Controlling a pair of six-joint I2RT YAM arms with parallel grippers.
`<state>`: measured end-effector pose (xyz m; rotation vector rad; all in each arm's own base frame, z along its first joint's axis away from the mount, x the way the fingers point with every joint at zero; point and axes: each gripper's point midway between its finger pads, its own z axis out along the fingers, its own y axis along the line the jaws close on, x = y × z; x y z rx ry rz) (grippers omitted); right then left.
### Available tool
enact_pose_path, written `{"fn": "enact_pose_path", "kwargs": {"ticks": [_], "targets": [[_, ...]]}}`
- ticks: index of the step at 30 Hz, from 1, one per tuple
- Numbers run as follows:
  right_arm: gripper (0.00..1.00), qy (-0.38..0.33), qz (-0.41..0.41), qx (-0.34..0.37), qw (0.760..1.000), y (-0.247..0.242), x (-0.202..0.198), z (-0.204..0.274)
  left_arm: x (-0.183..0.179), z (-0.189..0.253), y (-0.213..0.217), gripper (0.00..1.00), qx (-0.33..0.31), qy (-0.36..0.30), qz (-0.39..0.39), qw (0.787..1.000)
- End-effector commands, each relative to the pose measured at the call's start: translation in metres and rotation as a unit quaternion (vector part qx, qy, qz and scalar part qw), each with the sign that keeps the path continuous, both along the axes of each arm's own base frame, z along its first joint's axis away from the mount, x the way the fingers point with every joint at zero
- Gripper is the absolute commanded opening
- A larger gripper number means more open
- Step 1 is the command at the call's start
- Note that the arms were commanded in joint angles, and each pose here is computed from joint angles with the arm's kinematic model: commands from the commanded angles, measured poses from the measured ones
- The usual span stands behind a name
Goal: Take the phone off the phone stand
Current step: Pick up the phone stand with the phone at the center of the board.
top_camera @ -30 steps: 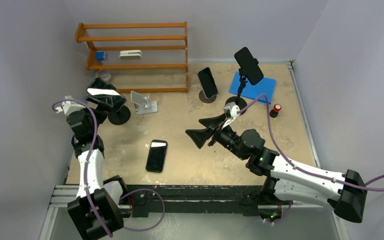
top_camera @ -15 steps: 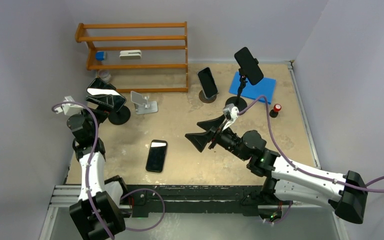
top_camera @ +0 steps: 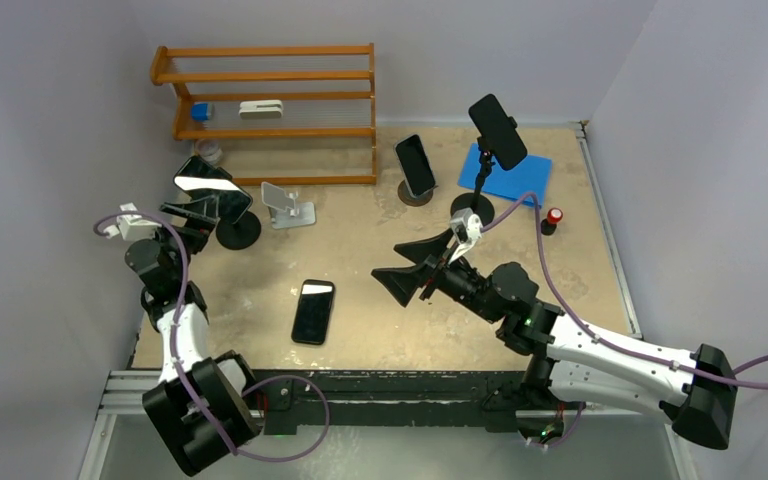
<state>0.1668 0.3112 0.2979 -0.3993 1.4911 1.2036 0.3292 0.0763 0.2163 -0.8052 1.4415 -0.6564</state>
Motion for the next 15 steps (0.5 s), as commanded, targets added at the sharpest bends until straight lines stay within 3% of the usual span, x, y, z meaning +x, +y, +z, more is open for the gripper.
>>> {"fn": "enact_pose_path", "kwargs": {"ticks": [1, 15], "targets": [[0.85, -0.016, 0.015, 0.028, 0.999, 0.000, -0.007, 0.016, -0.004, 0.020, -0.002, 0.88, 0.017, -0.053, -0.025, 0.998], [0.85, -0.017, 0.013, 0.026, 0.999, 0.000, -0.007, 0.015, -0.002, 0.036, -0.007, 0.85, 0.024, -0.127, -0.066, 0.989]]}}
